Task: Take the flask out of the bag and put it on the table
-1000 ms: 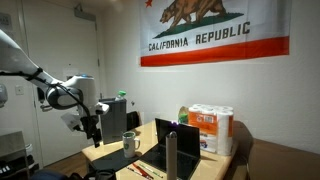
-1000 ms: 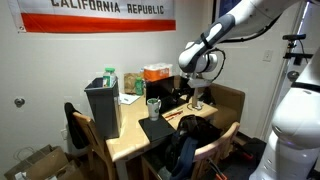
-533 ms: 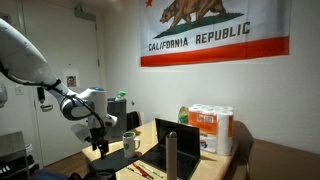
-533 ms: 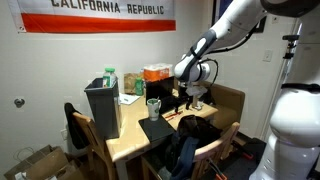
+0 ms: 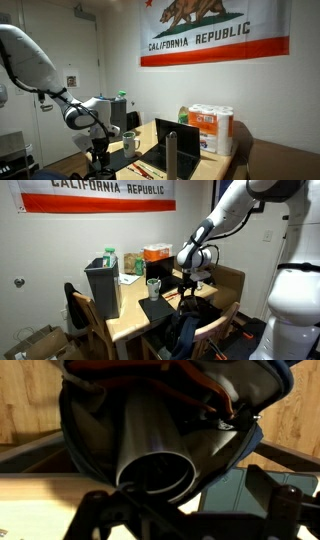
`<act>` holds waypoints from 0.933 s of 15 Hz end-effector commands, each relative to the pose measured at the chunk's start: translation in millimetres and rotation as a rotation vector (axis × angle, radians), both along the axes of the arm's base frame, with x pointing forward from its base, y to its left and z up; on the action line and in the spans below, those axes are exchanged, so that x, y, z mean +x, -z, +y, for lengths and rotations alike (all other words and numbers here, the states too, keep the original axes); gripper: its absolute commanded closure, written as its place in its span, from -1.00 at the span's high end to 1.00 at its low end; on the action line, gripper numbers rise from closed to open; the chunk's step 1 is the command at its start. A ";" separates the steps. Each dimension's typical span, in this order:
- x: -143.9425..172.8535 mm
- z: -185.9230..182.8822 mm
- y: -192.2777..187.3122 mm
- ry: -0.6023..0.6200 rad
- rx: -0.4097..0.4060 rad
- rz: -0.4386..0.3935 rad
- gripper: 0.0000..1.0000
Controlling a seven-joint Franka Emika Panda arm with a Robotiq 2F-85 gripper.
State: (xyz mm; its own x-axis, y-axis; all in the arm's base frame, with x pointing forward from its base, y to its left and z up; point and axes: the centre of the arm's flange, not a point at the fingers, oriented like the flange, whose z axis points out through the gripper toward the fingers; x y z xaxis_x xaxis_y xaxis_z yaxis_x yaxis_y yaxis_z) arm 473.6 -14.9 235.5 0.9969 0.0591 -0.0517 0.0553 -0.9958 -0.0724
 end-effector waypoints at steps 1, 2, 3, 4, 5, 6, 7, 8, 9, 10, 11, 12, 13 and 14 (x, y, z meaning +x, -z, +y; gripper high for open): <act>-4.9 -13.1 13.2 -0.003 -0.018 0.003 1.00; -6.9 -14.5 16.3 0.000 -0.016 0.005 1.00; -7.6 -15.2 18.0 0.003 -0.016 0.006 1.00; -8.7 -14.8 20.0 0.003 -0.015 0.009 1.00; -9.4 -14.0 21.9 0.002 -0.013 0.012 1.00; -9.9 -13.3 23.5 0.003 -0.015 0.012 1.00; -9.7 -12.3 24.6 0.001 -0.015 0.013 1.00; -7.5 -10.6 24.7 -0.002 -0.016 0.011 1.00; -6.3 -9.0 24.6 -0.004 -0.015 0.011 1.00; -6.0 -6.8 24.8 -0.010 -0.015 0.013 1.00; -7.0 -4.6 26.4 -0.017 -0.014 0.022 1.00; -9.5 -2.4 29.5 -0.026 -0.012 0.033 1.00; -13.0 -0.1 33.7 -0.031 -0.013 0.043 1.00; -17.3 1.5 39.2 -0.036 -0.012 0.058 1.00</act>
State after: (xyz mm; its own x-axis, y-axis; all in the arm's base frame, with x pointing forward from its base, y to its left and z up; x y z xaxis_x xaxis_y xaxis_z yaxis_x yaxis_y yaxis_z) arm 466.8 -17.6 208.4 0.9941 0.0612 -0.0895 0.0551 -0.9961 -0.0693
